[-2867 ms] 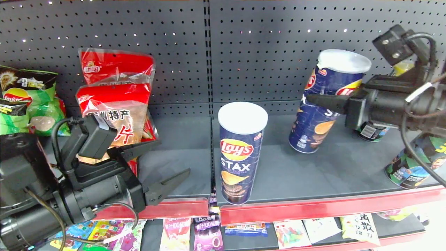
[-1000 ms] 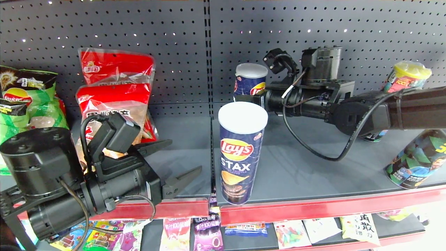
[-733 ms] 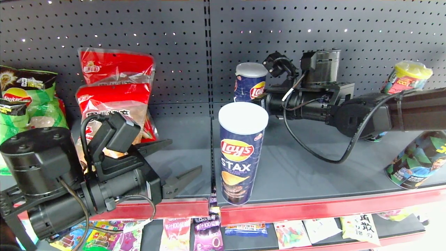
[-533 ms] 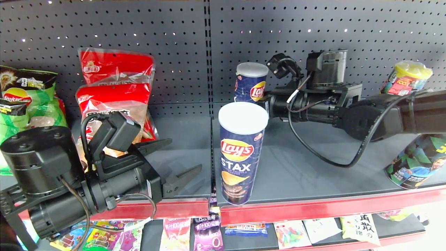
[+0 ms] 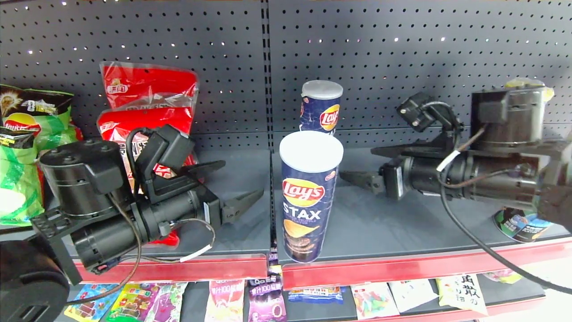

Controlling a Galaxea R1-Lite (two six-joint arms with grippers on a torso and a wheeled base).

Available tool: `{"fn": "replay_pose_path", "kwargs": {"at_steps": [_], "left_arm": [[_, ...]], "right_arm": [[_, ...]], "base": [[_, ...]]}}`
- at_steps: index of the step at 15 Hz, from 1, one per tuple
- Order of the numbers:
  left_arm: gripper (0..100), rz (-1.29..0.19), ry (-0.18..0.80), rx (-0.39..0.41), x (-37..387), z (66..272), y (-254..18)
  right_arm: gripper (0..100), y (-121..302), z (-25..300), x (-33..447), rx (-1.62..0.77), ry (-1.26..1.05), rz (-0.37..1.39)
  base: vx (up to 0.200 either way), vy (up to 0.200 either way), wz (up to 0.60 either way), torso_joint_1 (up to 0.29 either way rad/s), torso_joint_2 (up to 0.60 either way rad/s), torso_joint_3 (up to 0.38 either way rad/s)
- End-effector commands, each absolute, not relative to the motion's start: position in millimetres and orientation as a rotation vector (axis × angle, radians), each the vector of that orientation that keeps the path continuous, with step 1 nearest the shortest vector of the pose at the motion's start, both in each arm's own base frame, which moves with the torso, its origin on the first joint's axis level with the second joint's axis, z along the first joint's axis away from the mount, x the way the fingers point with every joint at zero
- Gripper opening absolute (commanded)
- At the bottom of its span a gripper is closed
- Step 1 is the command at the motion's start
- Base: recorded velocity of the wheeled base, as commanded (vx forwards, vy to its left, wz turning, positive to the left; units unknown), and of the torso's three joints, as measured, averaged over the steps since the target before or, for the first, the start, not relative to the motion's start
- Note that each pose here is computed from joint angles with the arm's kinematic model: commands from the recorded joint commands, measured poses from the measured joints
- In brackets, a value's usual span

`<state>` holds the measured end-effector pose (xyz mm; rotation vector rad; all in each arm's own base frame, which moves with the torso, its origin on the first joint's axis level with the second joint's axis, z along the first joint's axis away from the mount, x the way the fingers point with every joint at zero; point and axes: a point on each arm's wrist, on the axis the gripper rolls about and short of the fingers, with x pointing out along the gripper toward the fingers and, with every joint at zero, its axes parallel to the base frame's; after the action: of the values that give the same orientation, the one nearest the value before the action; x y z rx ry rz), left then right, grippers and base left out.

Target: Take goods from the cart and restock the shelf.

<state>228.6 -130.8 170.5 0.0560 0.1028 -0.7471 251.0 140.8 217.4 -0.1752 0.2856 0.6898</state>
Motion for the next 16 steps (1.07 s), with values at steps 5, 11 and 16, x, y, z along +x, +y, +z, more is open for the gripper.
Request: {"fn": "replay_pose_path", "kwargs": {"at_steps": [5, 11, 16], "left_arm": [[100, -0.758, 0.169, 0.113, 238.0, 149.9, -137.3], [100, -0.778, 0.203, 0.152, 245.1, 137.6, -146.7], [100, -0.787, 0.217, 0.169, 243.8, 132.3, -153.6]], "right_arm": [[100, 87.1, 219.7, 152.3, -0.175, 0.203, 0.663], [100, 52.2, 202.7, 88.8, -0.166, 0.105, 0.658], [100, 40.9, 203.7, 73.7, -0.159, 0.087, 0.595]], "base": [[0.000, 0.000, 0.00, 0.000, 0.00, 0.000], [0.000, 0.000, 0.00, 0.000, 0.00, 0.000], [0.000, 0.000, 0.00, 0.000, 0.00, 0.000]]}}
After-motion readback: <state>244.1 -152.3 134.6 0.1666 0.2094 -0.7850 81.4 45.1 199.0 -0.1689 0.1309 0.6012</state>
